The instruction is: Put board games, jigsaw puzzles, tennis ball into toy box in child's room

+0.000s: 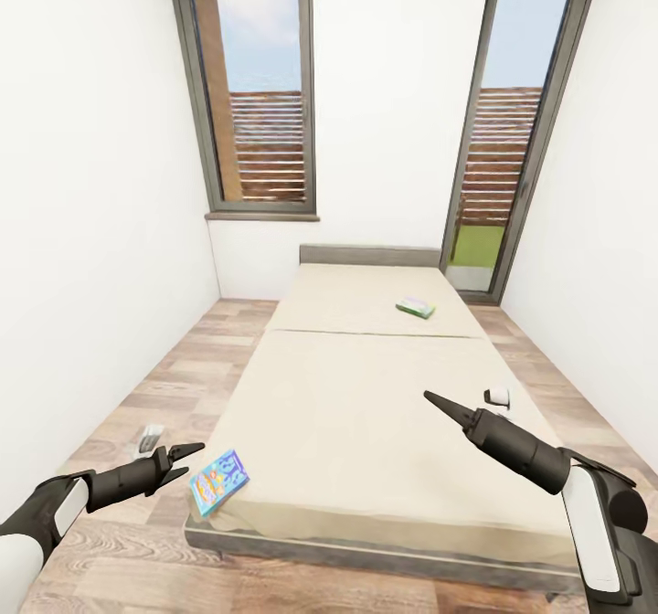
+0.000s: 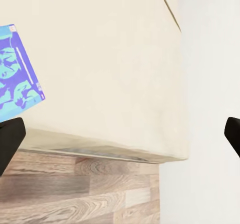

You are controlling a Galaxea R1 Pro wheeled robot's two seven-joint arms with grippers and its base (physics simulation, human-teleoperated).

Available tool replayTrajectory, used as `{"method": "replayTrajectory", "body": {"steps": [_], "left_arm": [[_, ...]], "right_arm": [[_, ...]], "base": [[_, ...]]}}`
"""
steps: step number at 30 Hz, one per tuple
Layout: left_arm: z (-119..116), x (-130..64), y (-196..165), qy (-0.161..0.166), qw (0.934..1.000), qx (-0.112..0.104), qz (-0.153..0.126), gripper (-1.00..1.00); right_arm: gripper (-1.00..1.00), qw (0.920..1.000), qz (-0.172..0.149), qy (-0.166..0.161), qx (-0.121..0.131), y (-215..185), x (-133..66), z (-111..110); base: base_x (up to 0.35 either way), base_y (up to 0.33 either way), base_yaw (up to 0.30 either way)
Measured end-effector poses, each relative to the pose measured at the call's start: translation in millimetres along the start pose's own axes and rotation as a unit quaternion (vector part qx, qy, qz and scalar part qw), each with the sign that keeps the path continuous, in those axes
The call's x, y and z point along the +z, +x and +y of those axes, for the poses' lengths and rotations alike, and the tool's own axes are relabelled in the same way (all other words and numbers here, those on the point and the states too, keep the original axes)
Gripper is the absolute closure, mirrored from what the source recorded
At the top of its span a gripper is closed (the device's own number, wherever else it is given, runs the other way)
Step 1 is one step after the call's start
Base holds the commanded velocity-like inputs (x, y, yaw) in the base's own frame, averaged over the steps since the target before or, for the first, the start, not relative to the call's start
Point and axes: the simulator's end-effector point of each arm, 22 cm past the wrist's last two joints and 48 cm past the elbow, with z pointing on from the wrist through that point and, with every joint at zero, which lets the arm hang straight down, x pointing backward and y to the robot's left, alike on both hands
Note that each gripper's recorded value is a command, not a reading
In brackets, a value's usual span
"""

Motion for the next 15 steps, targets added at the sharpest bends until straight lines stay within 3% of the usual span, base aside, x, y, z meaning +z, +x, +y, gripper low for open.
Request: {"method": "replayTrajectory", "body": {"steps": [15], "left_arm": [[29, 1.6, 7, -0.006, 1.0, 0.0, -0.003, -1.0]], "right_arm": [[-1.0, 1.0, -0.002, 0.002, 0.0, 20, -6.9, -19]], "base": [[0.0, 0.0, 0.0]]}}
